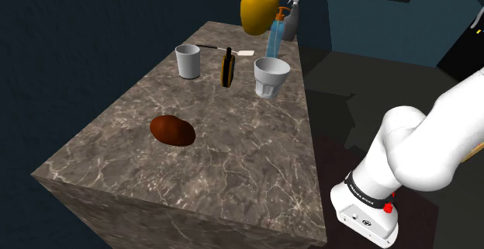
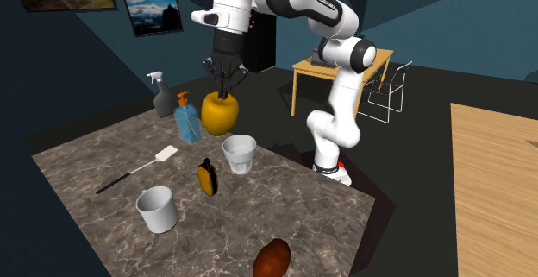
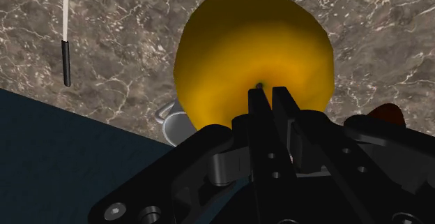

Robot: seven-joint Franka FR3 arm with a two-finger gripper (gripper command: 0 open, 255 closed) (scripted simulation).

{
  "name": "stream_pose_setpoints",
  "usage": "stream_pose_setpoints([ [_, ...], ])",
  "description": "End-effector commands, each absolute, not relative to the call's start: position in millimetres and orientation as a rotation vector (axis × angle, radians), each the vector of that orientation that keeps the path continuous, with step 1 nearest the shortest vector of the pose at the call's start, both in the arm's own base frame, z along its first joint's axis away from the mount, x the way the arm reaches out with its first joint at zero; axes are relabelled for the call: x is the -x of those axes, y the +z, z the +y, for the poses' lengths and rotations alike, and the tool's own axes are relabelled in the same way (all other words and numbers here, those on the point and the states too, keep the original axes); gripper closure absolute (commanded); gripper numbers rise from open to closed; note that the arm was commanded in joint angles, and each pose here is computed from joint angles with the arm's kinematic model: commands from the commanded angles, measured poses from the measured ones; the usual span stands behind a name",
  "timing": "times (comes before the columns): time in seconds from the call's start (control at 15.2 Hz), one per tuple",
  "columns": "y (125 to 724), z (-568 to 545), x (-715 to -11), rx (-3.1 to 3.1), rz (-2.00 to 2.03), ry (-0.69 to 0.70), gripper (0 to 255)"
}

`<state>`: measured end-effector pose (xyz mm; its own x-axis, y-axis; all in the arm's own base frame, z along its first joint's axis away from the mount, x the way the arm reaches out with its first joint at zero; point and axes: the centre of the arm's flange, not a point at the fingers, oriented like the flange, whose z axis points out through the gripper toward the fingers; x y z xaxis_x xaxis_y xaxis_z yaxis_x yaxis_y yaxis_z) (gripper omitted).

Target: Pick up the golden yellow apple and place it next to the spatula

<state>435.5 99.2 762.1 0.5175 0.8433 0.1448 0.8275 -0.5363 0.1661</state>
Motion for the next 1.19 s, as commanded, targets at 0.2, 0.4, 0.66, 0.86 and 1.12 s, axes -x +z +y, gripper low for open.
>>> stream_pose_setpoints([
  [0.2,762,96,-499,-2.669,1.473,0.32,255],
  [0.4,762,92,-539,-2.669,1.473,0.32,255],
  [0.66,763,88,-593,-2.669,1.473,0.32,255],
  [0.86,747,88,-593,-2.669,1.473,0.32,255],
  [1.12,726,88,-593,-2.669,1.473,0.32,255],
])
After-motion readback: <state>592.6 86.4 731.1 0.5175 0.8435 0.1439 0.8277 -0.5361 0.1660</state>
